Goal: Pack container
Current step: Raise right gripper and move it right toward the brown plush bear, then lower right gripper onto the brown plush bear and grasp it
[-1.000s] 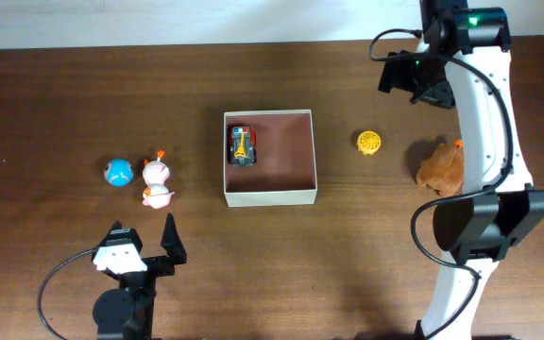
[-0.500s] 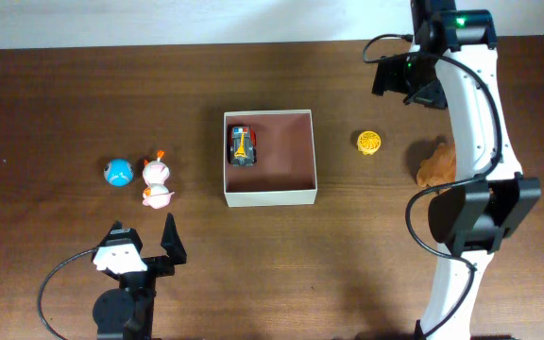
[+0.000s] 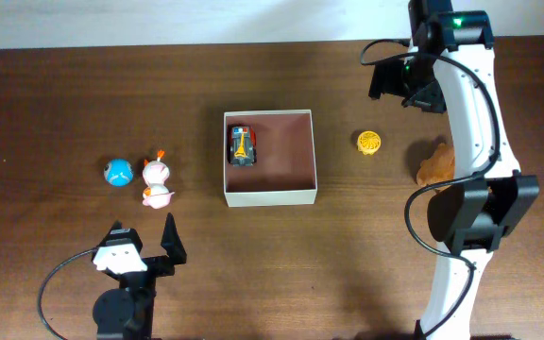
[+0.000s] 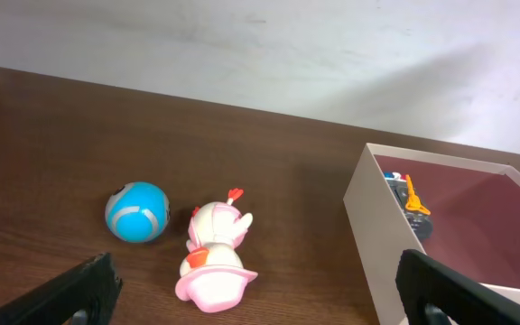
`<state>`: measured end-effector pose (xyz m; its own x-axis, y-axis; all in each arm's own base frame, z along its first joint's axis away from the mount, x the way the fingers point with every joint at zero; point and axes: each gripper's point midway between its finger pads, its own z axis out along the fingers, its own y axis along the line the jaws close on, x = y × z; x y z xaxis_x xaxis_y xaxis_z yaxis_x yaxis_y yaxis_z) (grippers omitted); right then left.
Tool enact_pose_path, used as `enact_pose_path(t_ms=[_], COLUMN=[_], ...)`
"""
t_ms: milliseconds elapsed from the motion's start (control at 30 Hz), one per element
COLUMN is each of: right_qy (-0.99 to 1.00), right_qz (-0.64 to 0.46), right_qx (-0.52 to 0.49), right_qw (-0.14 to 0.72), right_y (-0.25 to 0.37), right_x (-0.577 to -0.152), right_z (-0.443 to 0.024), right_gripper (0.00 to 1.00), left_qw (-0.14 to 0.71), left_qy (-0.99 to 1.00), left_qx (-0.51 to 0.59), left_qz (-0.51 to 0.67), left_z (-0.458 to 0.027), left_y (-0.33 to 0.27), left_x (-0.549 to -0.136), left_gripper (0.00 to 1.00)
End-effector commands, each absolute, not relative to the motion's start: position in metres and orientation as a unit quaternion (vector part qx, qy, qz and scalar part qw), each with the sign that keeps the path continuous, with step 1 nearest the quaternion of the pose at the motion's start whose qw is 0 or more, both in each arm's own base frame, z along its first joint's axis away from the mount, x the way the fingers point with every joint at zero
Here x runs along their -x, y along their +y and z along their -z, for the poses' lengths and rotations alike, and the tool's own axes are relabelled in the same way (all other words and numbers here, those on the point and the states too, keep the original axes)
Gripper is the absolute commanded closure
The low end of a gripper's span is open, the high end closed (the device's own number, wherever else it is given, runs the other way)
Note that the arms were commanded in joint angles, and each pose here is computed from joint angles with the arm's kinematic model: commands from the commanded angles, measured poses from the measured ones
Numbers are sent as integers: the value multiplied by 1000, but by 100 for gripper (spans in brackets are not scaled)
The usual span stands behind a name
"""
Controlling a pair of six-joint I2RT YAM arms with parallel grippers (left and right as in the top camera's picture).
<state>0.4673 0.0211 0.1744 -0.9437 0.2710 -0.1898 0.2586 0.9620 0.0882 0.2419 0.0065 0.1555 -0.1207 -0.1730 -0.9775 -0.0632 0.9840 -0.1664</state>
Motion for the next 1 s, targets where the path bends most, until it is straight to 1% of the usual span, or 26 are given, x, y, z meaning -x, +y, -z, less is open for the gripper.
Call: enact_pose_path(t_ms=[0, 200, 400, 700, 967], right_qy=[987, 985, 980, 967, 962], right_qz=[-33, -32, -27, 3, 6], right_qx=[-130, -142, -175, -249, -273], right_qw=[94, 93, 88, 44, 5], right_y=[23, 18, -13, -83, -100], right_x=[-465, -465, -462, -431, -408], right_z=[-173, -173, -172, -169, -168], right_gripper=[3, 2, 2, 2, 2], left_qw=[660, 660, 660, 660, 660], left_qy=[747, 747, 747, 747, 747], left_qx=[71, 72, 71, 71, 71], left_qz=[39, 38, 39, 39, 39], left_z=[-155, -155, -155, -155, -155], left_y=[6, 6, 6, 6, 6], left_x=[-242, -242, -242, -242, -242], left_gripper=[0, 0, 0, 0, 0])
